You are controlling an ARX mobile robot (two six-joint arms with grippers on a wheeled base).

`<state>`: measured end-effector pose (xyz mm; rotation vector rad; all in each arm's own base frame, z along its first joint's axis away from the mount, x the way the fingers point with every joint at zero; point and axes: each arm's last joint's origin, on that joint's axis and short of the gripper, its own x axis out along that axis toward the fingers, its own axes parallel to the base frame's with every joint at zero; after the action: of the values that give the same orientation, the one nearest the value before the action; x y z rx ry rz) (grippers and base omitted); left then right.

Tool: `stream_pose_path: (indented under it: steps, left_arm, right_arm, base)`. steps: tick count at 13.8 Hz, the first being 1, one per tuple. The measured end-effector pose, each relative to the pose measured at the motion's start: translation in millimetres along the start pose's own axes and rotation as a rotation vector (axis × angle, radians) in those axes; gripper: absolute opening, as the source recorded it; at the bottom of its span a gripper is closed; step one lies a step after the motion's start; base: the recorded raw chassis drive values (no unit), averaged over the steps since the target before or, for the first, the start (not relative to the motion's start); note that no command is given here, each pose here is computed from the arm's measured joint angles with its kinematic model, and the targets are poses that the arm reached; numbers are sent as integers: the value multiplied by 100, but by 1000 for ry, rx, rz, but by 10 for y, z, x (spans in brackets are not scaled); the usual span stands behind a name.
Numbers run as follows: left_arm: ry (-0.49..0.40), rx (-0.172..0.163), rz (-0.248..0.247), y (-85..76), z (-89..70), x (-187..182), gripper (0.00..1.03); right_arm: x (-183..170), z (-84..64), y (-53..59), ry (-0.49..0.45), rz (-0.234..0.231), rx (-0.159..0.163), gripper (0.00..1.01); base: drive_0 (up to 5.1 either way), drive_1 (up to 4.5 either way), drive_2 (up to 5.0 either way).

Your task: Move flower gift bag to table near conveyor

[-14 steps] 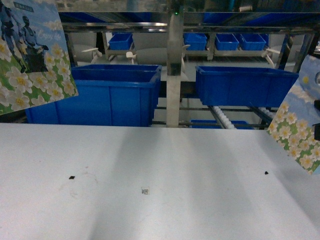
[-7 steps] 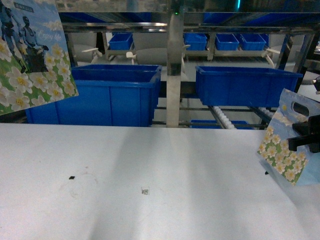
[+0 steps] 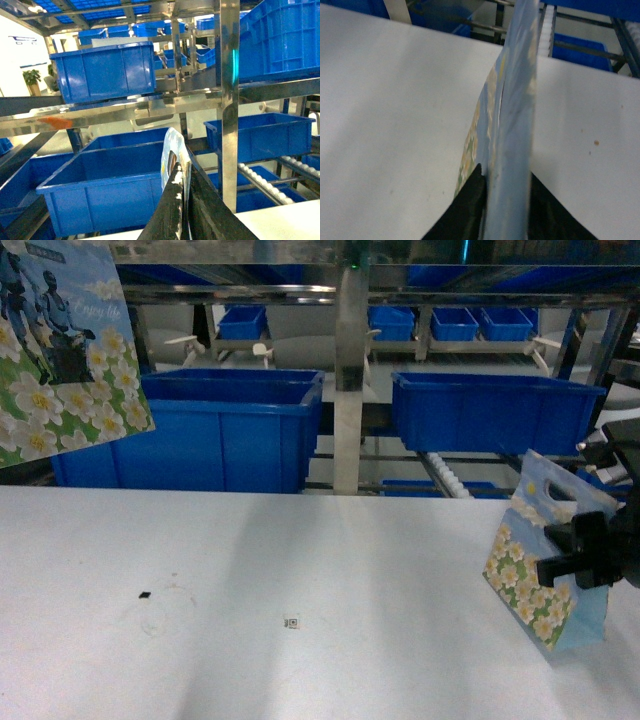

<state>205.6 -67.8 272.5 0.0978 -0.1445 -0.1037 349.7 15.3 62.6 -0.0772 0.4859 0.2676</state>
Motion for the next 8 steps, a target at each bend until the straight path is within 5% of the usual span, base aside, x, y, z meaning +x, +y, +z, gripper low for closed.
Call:
stream_pose_path:
  steps: [3, 7, 8]
  left_arm:
    - [1, 0, -1, 0, -1, 0, 2]
    - [1, 0, 0, 0, -1, 0, 2]
    - [1, 0, 0, 0, -1, 0, 2]
  right_arm:
    - [-189, -158, 42, 0, -61, 25, 50]
    - [-702, 344, 173, -254, -122, 2, 100]
    - [-843, 362, 217, -280, -135, -1, 97]
  base:
    - [0, 0, 0]
    - [0, 0, 0]
    - [0, 0, 0]
